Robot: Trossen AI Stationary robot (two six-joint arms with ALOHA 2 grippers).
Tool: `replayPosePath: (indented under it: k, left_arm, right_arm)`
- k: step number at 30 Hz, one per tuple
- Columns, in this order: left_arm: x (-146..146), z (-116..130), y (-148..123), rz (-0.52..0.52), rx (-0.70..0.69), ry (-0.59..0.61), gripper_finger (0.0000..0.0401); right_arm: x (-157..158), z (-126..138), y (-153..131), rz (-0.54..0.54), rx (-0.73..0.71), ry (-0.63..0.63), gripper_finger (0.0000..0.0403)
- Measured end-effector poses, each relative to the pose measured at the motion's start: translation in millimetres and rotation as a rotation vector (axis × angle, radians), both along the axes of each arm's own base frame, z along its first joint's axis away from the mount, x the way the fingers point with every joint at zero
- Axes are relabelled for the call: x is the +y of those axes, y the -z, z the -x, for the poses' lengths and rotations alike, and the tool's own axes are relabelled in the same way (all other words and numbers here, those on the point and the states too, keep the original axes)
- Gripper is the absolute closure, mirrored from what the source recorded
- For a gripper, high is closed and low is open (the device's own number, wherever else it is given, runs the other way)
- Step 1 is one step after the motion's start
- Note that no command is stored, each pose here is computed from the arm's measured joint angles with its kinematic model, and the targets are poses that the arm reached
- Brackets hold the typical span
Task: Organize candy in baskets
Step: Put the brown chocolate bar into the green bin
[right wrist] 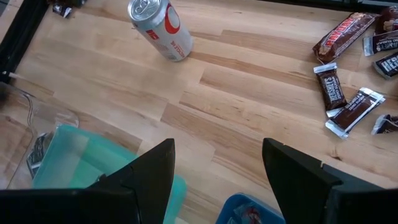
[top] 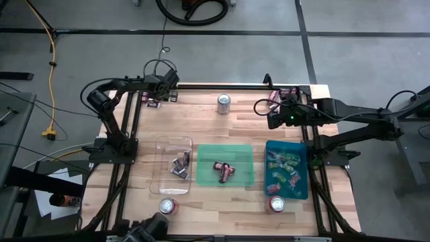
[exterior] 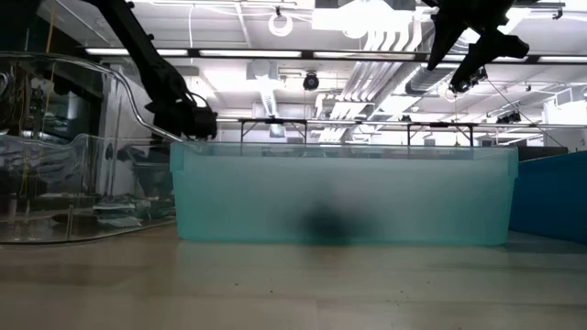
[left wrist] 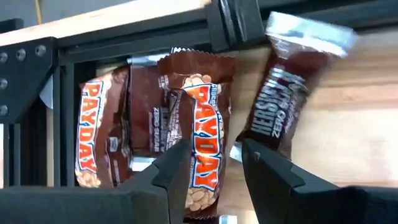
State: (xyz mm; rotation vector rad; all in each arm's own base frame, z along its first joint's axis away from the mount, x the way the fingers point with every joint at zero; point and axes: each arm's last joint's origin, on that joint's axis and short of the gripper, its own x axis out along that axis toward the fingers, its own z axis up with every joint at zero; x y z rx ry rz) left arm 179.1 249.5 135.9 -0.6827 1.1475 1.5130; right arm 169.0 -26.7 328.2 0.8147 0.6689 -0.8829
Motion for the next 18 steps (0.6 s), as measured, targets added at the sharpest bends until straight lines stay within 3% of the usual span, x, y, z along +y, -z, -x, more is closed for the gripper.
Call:
replayPosePath:
  k: [5,10,12,18]
  left_arm:
    - [-5,-5,6,0.033,0.020,0.015,0.0283]
    - [-11,-5,-4,0.087,-0.011,0.095,0.0367]
    - [-14,-4,-15,0.085,-0.043,0.130,0.0391]
    - [-28,11,-75,-0.058,-0.126,0.203,0.0399]
  right_arm:
    - [0,0,0,0.001,0.001,-0.002,0.0165]
    - [0,0,0,0.006,0.011,-0.012,0.0165]
    - [0,0,0,0.013,0.016,-0.023,0.0165]
    - [0,0,0,0.021,0.023,-0.038,0.0165]
